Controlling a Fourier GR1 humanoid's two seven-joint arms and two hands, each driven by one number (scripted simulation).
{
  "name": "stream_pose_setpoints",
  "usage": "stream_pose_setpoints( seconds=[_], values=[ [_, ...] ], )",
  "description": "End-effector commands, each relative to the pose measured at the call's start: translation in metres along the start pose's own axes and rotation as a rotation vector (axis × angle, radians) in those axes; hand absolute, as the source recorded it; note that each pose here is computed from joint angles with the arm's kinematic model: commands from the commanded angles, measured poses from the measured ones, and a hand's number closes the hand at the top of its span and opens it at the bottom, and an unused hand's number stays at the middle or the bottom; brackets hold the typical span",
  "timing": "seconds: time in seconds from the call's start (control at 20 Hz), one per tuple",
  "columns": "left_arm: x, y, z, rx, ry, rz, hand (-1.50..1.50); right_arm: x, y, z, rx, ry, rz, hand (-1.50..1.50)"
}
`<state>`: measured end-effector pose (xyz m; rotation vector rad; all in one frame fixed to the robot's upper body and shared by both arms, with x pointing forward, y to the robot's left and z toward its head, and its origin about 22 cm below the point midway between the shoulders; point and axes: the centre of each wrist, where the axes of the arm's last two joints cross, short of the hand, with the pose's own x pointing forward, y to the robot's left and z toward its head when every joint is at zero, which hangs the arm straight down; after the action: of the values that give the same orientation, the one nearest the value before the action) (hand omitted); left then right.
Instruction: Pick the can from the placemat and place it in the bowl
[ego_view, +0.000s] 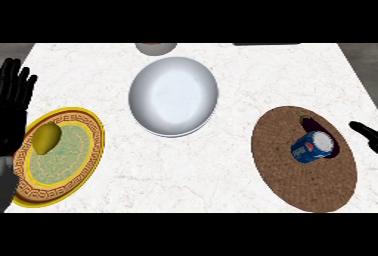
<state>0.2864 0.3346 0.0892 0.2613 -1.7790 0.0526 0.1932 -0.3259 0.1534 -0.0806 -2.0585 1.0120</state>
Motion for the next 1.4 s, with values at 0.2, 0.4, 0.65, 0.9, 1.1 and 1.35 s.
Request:
stream_pose_setpoints(
  seconds=[0.2, 0.4, 0.65, 0.9, 1.1, 1.35],
  values=[
    [-0.004, 0.005, 0.004, -0.007, 0.006, -0.01, 0.0, 0.03, -0.085, 0.004, 0.302, 0.272, 0.305, -1.5],
    [-0.007, 0.006, 0.003, -0.017, -0.008, -0.01, 0.0, 0.046, -0.1, -0.005, 0.449, 0.327, 0.353, -1.5],
    [-0.007, 0.002, -0.001, -0.021, -0.001, 0.005, 0.0, 0.043, -0.097, -0.008, 0.58, 0.395, 0.425, -1.5],
    [-0.02, -0.011, -0.009, -0.047, 0.003, 0.01, 0.0, 0.023, -0.074, -0.008, 0.581, 0.399, 0.429, -1.5],
    [0.002, 0.002, 0.009, -0.028, -0.007, -0.002, 0.0, 0.015, -0.057, 0.0, 0.591, 0.425, 0.413, -1.5],
    [-0.003, -0.009, -0.003, -0.025, -0.004, 0.002, 0.0, -0.03, -0.058, -0.007, 0.607, 0.441, 0.413, -1.5]
  ],
)
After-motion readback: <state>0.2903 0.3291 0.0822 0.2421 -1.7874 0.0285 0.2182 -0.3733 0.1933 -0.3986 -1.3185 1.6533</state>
